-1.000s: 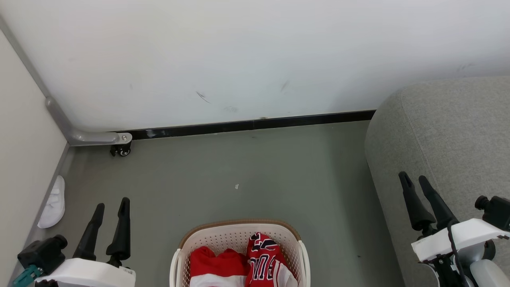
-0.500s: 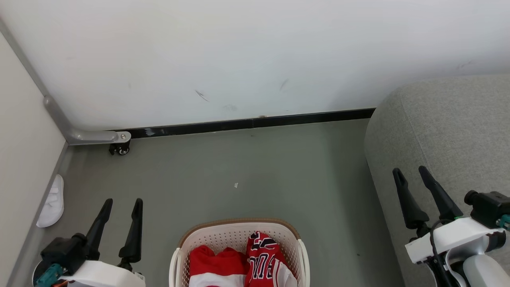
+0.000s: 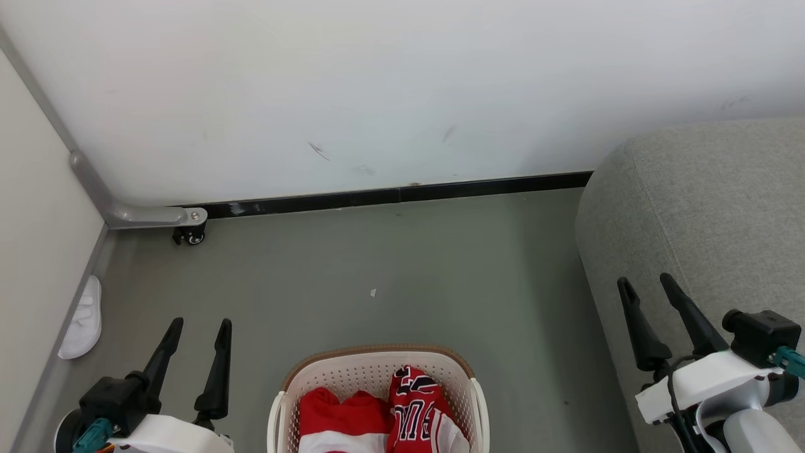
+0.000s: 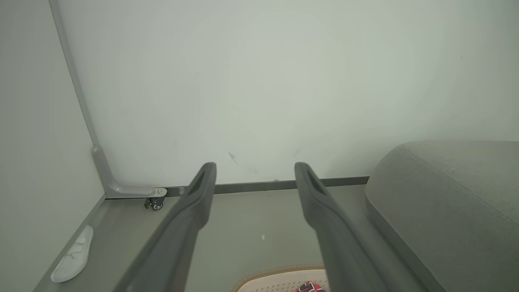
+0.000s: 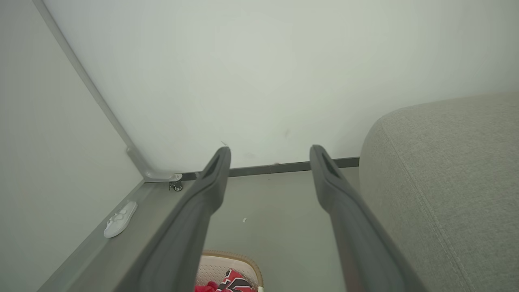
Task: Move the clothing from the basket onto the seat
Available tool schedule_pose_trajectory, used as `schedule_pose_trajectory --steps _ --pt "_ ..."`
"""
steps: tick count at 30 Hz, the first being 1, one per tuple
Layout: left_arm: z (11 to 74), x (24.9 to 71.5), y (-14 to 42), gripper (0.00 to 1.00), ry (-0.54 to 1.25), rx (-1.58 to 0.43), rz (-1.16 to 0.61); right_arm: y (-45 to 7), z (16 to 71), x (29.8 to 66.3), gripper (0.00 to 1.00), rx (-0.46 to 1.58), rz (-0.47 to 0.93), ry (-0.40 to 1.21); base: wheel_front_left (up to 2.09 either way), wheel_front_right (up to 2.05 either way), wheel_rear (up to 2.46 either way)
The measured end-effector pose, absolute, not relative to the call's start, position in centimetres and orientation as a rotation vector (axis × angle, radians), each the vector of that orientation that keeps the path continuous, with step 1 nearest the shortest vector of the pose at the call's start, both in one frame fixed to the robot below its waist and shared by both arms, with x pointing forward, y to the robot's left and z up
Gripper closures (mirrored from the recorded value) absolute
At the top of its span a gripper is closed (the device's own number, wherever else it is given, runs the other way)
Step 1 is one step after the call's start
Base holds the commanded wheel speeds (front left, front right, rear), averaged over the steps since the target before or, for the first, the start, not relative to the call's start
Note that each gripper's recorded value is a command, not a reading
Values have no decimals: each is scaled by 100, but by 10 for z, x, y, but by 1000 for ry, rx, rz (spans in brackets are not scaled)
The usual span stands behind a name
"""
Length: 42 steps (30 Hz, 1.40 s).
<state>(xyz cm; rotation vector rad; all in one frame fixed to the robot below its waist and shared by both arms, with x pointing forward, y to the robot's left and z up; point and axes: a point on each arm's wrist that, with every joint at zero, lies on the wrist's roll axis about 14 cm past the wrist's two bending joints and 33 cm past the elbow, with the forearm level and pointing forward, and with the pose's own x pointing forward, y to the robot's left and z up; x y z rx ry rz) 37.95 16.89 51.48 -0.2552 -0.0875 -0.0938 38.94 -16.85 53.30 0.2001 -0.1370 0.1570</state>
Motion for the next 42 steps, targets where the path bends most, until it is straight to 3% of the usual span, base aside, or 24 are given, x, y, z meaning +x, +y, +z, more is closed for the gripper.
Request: schedule_pose_trajectory --steps 42 --pt "503 387 172 0 -60 -281 -63 -170 522 393 0 175 116 -113 0 0 0"
